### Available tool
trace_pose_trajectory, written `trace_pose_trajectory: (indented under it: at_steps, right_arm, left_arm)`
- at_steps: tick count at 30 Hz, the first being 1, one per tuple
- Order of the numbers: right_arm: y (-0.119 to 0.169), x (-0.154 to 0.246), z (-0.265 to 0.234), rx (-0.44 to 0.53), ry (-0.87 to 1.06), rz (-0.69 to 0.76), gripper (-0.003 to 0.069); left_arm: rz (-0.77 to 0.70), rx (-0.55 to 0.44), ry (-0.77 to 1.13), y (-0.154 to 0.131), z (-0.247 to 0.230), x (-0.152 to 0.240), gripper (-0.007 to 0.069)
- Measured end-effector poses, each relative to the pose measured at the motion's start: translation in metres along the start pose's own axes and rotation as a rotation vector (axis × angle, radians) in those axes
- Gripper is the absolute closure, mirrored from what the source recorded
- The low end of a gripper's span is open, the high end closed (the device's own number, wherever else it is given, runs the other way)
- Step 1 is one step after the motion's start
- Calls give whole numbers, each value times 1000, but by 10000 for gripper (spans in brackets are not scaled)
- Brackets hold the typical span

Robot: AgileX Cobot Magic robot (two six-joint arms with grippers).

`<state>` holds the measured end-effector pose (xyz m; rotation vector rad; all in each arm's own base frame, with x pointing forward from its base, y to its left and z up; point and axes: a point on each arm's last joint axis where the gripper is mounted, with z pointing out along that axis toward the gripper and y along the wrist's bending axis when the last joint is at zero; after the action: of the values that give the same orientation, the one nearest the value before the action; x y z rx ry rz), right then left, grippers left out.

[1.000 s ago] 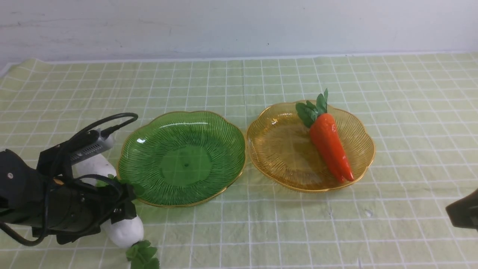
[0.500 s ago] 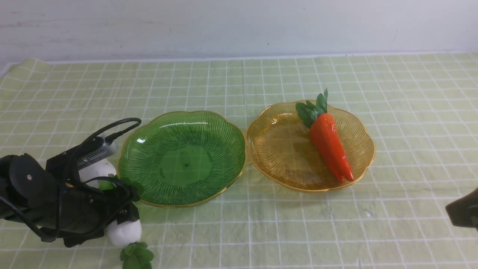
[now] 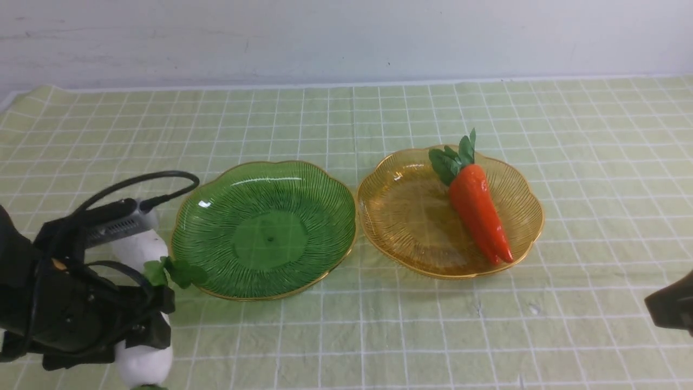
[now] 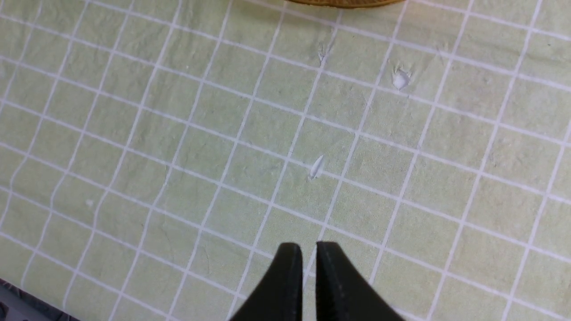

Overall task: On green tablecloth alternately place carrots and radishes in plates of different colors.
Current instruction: 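Pick up the white radish and place it in the left plate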

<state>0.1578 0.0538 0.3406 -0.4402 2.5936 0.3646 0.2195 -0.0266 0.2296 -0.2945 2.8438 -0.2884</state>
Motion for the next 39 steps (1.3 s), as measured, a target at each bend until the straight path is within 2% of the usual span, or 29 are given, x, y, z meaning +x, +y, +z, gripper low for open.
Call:
trace_pose_trajectory:
  at_steps: [5,11,15,20,24,28,32,37,39]
  right_arm:
    - [0,-1,0,1,-8,0,622]
    - [-1,-3,0,6,-29,0,622]
    - [-1,-3,0,7,-37,0,622]
    - [-1,-4,0,9,-45,0,622]
    - [-1,-4,0,9,-45,-8,622]
    - [-1,-4,0,9,-44,-20,622]
    - [-1,-4,0,9,-44,-23,622]
    - [-1,-4,0,9,-44,-23,622]
    - [-1,-4,0,10,-44,-26,622]
  left_arm:
    - [29,12,53,-9,-32,-5,186]
    - [113,122,-1,-37,-52,-45,186]
    - [151,164,-8,-55,-41,-66,186]
    - [188,201,-38,-93,-2,-108,187]
    - [178,217,-59,-106,28,-131,188]
    - [166,215,-82,-110,48,-146,165]
    - [166,211,-79,-110,53,-148,109]
    - [163,214,-142,-102,26,-152,99]
    - [148,188,-213,-84,-1,-157,97]
